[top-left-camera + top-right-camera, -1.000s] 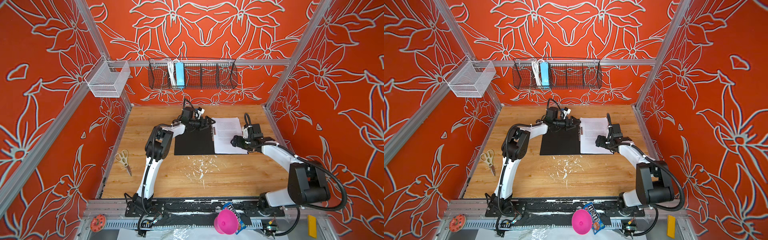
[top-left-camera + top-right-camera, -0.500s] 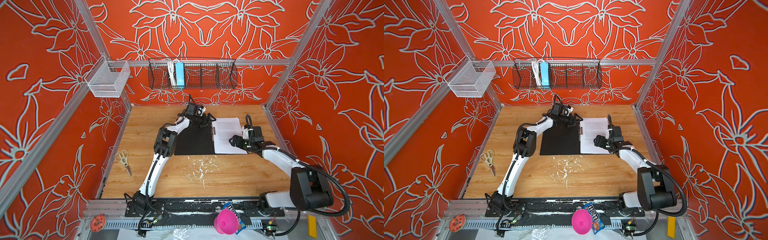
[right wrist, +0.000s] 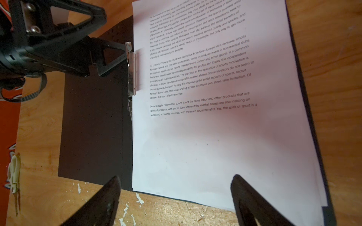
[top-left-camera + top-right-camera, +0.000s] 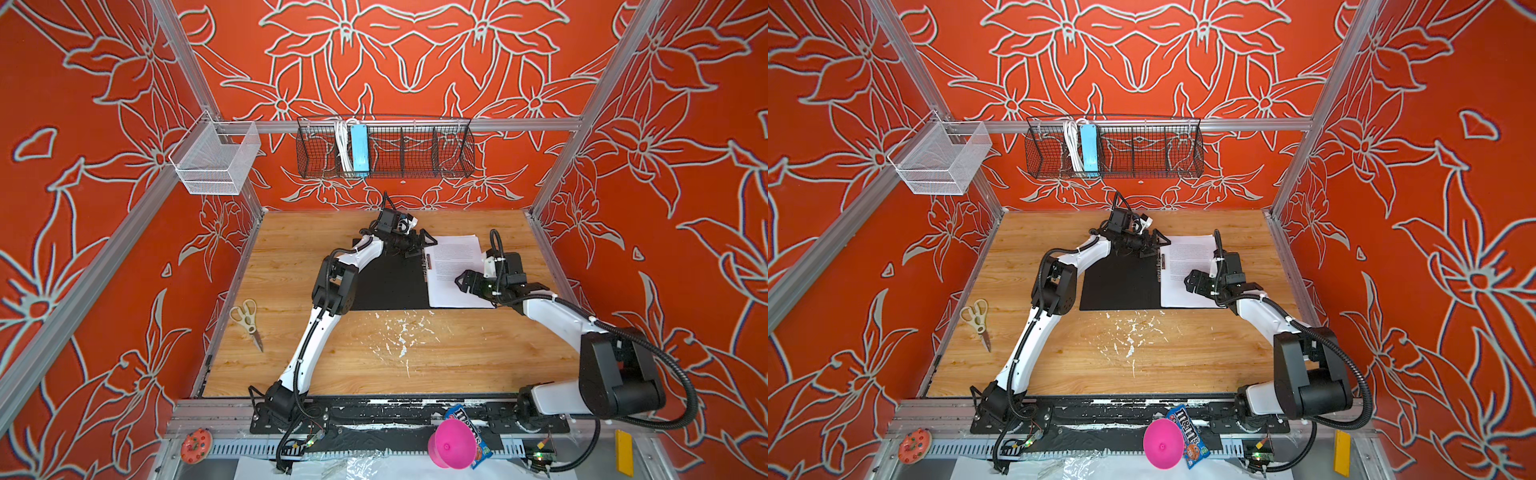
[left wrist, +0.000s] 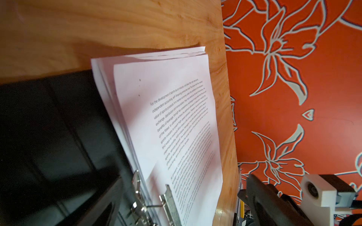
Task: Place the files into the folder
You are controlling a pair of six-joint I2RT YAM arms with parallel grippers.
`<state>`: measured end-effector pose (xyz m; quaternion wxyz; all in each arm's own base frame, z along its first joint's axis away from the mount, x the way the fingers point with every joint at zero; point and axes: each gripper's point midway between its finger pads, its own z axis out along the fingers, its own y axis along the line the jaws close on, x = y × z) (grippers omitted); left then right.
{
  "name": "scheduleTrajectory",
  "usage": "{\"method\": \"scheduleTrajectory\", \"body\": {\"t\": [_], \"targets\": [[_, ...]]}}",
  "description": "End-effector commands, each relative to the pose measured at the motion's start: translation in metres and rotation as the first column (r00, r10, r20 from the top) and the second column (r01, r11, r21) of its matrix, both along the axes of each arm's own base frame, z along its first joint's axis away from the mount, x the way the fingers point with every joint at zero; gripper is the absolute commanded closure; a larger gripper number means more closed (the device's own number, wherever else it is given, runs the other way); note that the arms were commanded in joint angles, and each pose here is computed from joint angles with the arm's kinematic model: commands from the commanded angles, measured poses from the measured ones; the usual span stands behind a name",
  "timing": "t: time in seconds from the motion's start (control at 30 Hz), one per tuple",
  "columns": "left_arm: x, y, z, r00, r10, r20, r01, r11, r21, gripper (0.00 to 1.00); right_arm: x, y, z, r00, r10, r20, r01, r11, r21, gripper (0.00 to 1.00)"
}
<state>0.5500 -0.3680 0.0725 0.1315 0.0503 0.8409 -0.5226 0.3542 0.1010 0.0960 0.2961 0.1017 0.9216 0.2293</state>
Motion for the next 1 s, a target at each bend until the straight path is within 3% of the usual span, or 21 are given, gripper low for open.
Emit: {"method": "scheduleTrajectory", "body": {"t": [0.0, 0.2, 0.27, 0.97], "targets": [[-0.007, -0.007, -0.01, 0.999, -0.03, -0.028, 0.029, 0.999, -0.021, 0.03, -0.002, 0.005, 0.0, 1.0, 0.008, 0.004, -0.008, 1.0, 0.023, 0.1], [-0.01, -0.01, 0.004, 0.999, -0.048, -0.007, 0.047, 0.997, -0.057, 0.03, -0.002, 0.009, 0.002, 1.0, 0.023, 0.015, -0.024, 0.999, 0.038, 0.07], [-0.01, -0.01, 0.007, 0.999, -0.047, -0.002, 0.047, 0.997, -0.062, 0.03, -0.002, 0.01, 0.003, 0.999, 0.029, 0.021, -0.03, 0.999, 0.043, 0.02], [-0.02, -0.006, 0.039, 0.997, -0.055, 0.051, 0.058, 0.996, -0.066, 0.03, -0.001, 0.015, 0.001, 0.999, 0.046, 0.02, -0.047, 0.997, 0.066, 0.02]]}}
